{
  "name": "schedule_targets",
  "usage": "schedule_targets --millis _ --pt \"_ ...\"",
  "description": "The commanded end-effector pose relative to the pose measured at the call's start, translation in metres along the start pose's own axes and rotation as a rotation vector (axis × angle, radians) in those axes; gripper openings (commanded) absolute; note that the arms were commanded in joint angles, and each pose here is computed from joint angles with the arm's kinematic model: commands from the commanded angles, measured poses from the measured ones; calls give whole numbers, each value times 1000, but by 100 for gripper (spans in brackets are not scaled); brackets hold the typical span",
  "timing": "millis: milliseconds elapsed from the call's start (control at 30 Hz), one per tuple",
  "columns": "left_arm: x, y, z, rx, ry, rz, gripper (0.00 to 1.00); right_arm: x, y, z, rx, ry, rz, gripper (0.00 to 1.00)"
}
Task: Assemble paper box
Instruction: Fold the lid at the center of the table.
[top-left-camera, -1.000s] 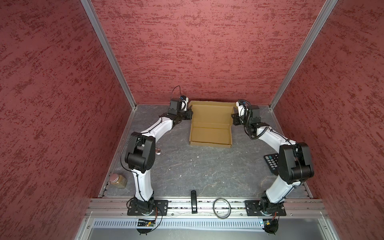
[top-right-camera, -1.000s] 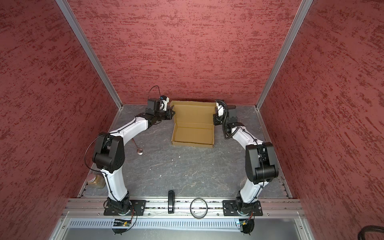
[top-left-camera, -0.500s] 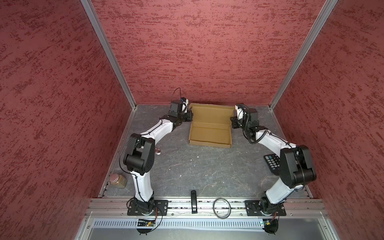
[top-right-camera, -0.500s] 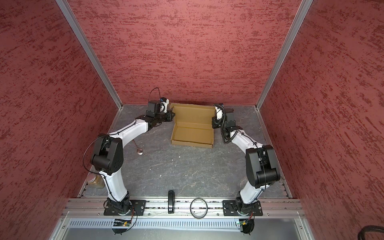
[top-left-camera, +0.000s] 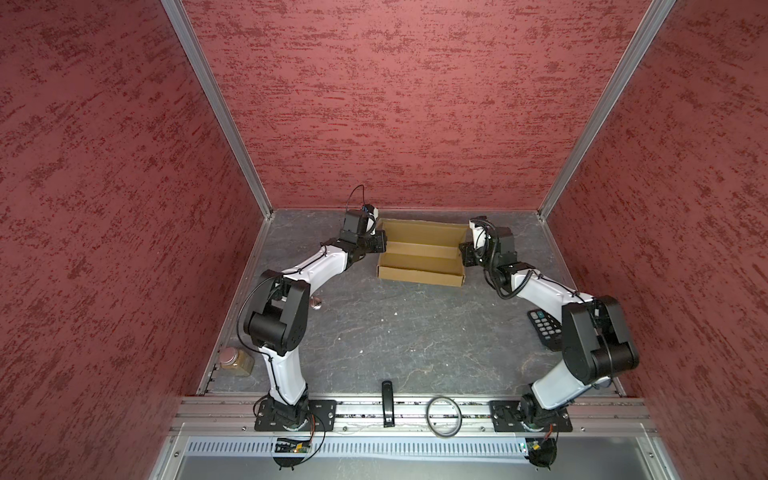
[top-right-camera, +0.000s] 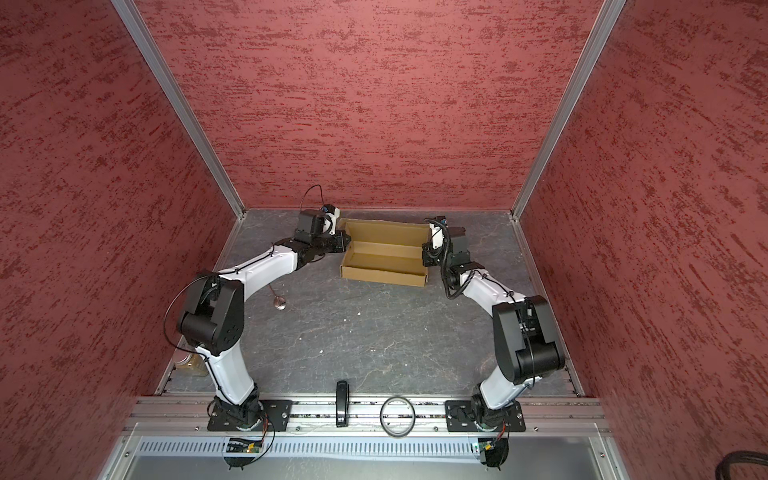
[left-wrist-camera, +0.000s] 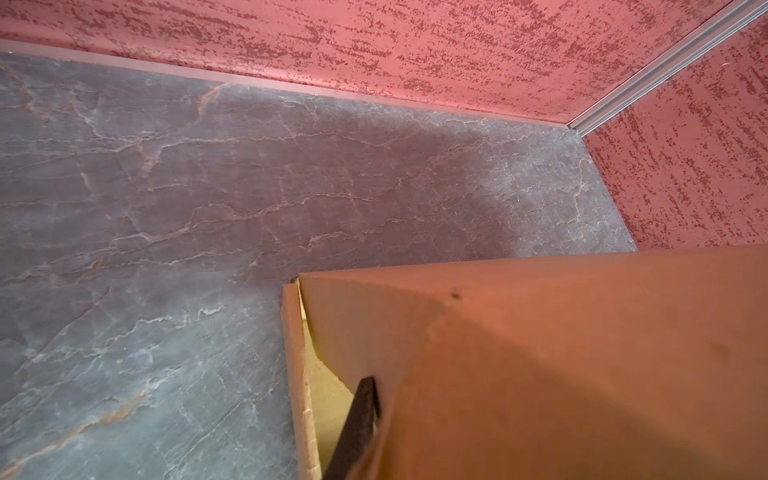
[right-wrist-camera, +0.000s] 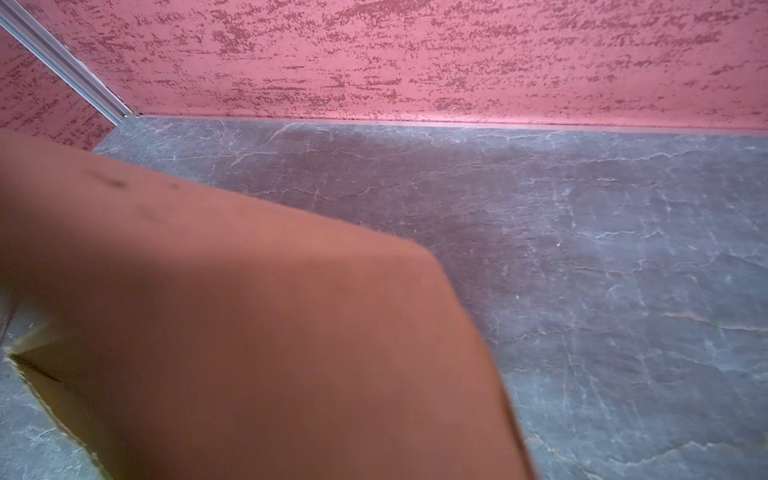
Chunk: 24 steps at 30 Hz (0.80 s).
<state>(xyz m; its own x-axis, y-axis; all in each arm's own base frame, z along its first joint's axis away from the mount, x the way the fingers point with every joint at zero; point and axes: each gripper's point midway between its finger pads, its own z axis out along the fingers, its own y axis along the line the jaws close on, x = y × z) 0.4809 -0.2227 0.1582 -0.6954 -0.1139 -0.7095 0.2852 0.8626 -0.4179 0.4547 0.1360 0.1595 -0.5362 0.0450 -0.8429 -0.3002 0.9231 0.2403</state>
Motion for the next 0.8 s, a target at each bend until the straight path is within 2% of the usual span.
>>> schedule_targets --millis 0,433,767 --pt "-2 -12 -8 21 -16 3 10 -9 14 -8 -33 -38 5 18" --pt "19 -5 -11 -22 -8 4 10 11 19 -15 -44 -30 15 20" --pt "33 -2 -15 -54 -5 13 10 21 24 -25 -50 -31 24 27"
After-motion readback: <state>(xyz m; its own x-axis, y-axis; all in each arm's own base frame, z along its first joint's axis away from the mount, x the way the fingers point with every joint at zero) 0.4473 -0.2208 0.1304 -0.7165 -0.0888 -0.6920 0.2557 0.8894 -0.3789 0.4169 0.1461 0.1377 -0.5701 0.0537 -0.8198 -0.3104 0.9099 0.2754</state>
